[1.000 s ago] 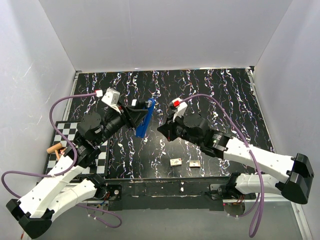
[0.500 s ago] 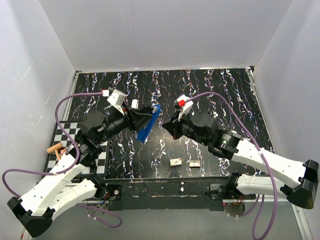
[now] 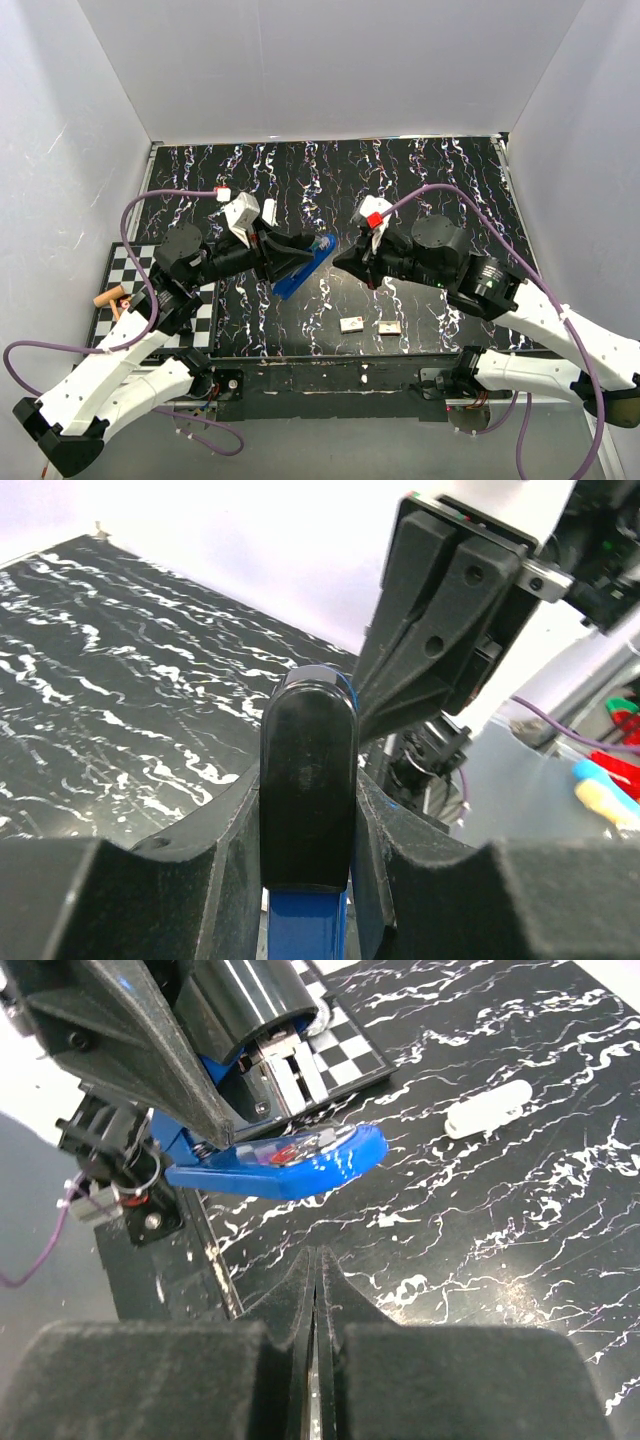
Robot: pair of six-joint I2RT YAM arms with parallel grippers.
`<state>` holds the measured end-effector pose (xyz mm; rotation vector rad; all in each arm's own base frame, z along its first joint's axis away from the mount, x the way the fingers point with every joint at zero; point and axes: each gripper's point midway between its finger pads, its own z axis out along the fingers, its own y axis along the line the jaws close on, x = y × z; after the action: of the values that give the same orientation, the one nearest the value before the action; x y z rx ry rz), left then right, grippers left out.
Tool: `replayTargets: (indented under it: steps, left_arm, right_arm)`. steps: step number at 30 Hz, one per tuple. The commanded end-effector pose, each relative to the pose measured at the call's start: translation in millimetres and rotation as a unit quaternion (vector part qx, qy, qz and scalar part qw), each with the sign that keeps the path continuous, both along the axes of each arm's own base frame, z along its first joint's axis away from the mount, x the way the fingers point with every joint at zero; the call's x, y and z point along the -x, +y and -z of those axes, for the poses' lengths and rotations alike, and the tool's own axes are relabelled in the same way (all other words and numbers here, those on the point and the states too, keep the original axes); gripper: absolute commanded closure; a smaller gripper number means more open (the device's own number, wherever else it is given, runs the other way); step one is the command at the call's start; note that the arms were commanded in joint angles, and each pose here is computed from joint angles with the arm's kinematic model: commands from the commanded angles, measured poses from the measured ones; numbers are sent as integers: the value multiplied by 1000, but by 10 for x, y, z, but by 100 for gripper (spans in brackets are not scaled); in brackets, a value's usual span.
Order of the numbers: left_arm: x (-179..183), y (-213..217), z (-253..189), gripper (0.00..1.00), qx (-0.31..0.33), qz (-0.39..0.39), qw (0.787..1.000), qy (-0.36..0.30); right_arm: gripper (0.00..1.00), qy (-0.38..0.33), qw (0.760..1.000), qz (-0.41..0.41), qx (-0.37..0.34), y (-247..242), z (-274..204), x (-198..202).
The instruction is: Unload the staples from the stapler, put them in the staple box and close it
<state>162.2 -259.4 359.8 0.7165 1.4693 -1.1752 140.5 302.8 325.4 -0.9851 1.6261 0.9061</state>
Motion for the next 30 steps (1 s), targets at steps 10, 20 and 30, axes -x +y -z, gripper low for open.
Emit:
replayTargets:
  steps: [10, 20, 30]
  left_arm:
    - [570, -140, -325, 100, 21, 186, 978, -87]
    - [722, -227, -143, 100, 3, 277, 959, -66]
    - [914, -330, 71, 100, -17, 365, 930, -22]
  right_arm:
    - [99, -33, 988, -146, 42, -117, -211, 484]
    - [99, -46, 979, -195, 25, 0, -410, 583]
    - [99, -60, 968, -242, 30, 328, -634, 525]
